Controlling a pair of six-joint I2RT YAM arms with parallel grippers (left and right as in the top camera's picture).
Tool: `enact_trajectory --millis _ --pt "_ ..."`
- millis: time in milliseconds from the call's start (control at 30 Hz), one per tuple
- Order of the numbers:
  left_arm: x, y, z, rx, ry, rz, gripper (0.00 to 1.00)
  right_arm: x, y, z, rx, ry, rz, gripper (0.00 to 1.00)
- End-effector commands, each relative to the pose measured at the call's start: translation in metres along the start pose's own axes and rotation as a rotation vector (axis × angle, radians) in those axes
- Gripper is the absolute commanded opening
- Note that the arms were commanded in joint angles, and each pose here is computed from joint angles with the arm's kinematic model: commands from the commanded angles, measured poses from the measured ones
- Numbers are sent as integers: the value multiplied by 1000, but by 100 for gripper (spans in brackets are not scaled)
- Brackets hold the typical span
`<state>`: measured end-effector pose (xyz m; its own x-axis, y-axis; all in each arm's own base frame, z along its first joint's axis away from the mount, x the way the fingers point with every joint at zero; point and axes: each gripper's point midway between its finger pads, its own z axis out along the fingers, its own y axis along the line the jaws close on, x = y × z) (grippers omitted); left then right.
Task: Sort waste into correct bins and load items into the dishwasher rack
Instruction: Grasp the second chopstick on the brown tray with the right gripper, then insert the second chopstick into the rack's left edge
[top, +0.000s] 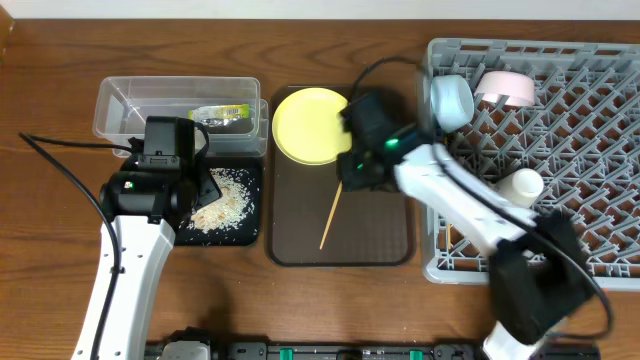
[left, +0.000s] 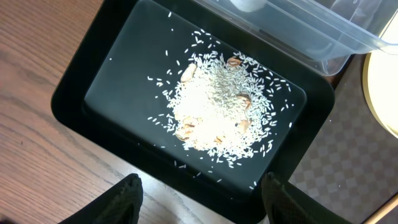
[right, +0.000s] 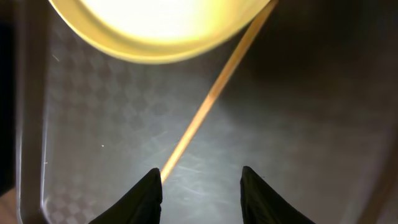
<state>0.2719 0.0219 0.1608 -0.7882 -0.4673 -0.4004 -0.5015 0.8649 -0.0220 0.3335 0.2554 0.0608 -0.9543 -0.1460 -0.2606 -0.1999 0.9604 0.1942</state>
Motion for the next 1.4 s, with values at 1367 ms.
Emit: enact_trajectory --millis 1367 --pt "-5 4 -5 -10 -24 -14 64 -12 -143 -121 264 -106 74 1"
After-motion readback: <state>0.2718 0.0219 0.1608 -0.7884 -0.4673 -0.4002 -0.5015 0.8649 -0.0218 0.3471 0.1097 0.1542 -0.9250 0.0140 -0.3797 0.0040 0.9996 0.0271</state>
